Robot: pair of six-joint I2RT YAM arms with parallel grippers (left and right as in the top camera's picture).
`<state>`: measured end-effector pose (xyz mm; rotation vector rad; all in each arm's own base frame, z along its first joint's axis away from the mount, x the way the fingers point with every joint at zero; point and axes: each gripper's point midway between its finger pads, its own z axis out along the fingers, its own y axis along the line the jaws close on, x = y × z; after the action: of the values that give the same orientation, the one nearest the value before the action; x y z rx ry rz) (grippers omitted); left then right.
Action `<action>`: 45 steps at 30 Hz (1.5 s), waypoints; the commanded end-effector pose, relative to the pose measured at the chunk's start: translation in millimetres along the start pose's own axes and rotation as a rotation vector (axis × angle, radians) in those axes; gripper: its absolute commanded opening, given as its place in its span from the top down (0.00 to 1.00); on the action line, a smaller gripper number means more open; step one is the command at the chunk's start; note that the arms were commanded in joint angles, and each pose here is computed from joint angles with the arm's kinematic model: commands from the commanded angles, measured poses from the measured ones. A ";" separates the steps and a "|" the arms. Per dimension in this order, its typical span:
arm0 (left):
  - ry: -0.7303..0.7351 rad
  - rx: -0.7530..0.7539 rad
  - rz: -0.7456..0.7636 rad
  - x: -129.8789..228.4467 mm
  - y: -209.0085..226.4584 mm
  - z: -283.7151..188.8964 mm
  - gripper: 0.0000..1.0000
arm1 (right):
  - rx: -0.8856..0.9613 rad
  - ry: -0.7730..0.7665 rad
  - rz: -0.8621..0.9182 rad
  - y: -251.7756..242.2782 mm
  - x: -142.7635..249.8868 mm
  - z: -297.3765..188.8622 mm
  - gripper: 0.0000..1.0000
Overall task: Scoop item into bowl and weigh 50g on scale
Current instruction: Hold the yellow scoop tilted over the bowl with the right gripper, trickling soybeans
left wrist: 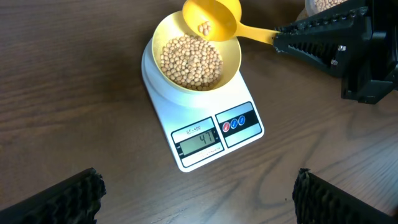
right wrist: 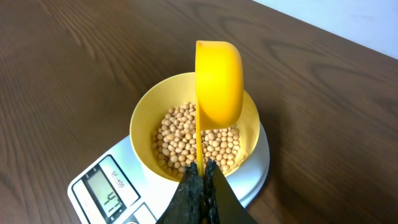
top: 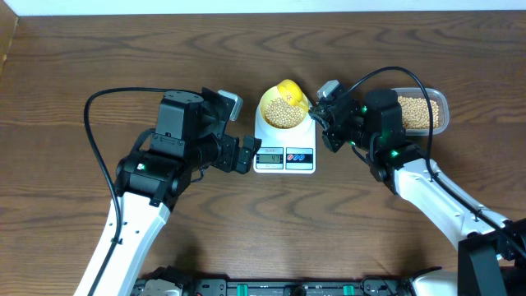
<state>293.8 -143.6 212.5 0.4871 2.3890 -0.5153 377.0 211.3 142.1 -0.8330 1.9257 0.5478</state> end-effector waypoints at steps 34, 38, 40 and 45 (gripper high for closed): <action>0.004 0.010 0.010 1.1 -1.7 1.4 0.01 | -0.033 0.000 0.151 7.0 -0.3 1.7 0.99; 0.004 0.010 0.010 0.9 -1.7 1.4 0.01 | -0.032 0.000 0.048 7.0 0.0 1.8 0.99; 0.004 0.010 0.010 0.9 -1.7 1.4 0.01 | -0.024 0.003 -0.022 5.6 1.0 1.8 0.99; 0.004 0.010 0.010 0.9 -1.7 1.4 0.01 | 0.003 0.017 -0.095 1.0 3.8 1.8 0.99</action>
<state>293.9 -143.6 212.5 0.4869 2.3890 -0.5149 374.9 212.2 140.9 -0.8405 1.9296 0.5592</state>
